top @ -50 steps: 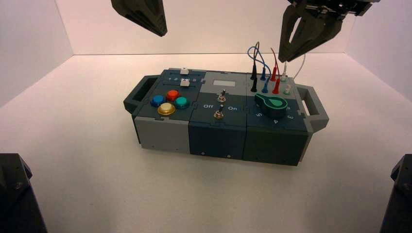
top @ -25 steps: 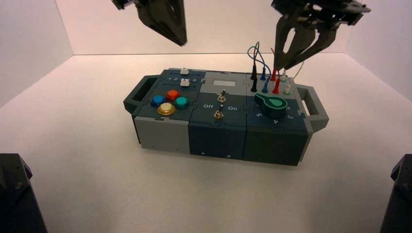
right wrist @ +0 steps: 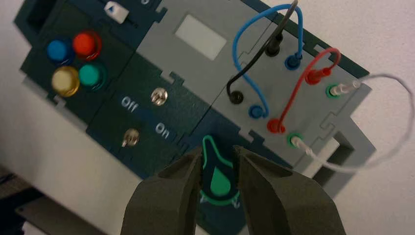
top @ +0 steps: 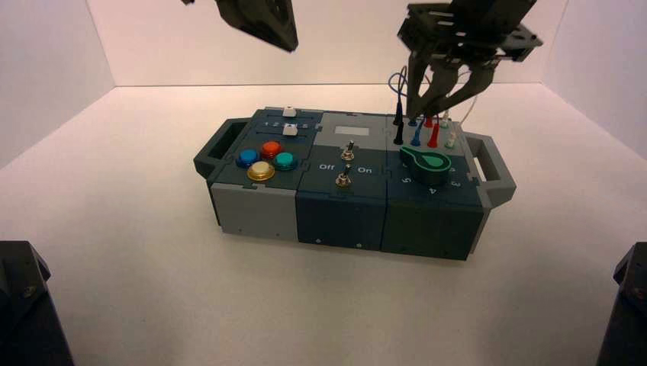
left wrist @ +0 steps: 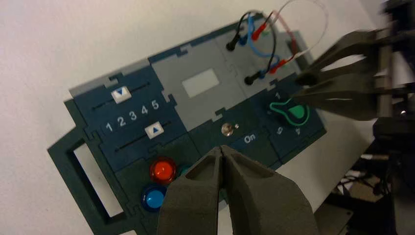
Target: Pull the black wire.
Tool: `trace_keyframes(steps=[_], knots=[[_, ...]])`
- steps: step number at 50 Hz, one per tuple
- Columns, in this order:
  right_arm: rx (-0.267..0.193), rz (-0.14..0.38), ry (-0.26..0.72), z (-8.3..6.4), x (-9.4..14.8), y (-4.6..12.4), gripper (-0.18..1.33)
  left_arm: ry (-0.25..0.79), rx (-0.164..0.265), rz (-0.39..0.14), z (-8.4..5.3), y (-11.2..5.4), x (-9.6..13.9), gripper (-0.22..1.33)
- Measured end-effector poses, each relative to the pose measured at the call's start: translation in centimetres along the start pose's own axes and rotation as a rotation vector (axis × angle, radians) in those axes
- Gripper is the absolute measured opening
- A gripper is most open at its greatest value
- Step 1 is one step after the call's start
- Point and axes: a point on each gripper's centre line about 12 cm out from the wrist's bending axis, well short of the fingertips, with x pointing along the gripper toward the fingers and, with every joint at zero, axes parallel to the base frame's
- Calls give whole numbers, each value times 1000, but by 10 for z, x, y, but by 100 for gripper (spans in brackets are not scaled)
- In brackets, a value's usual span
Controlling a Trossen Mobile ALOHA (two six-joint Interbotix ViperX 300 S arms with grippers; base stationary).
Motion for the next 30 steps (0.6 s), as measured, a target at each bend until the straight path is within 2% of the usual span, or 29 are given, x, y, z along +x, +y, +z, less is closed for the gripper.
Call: trace_keyframes(steps=[6,10,18,20,24,30], knots=[[21,-6,-2,2,8,-1,70,-30,1,3,-2,-2,1,-16],[36,-15,9,1,12,-2,70,-38,9,-13,-2,-9,2,-16],[43,-26,31,-1,14,-4,70,-19,-16,-45,-5,-15,6,-16],[46,-32,37,-2,13,-4,70,-3,-22,-57,-7,-15,9,-16],[68,-62,58,-4,13,-6,70,32,-22,-115,-9,-22,13,-16],[64,-91,53,-3,12,2,70,32,-24,-164,-9,-28,16,-16]])
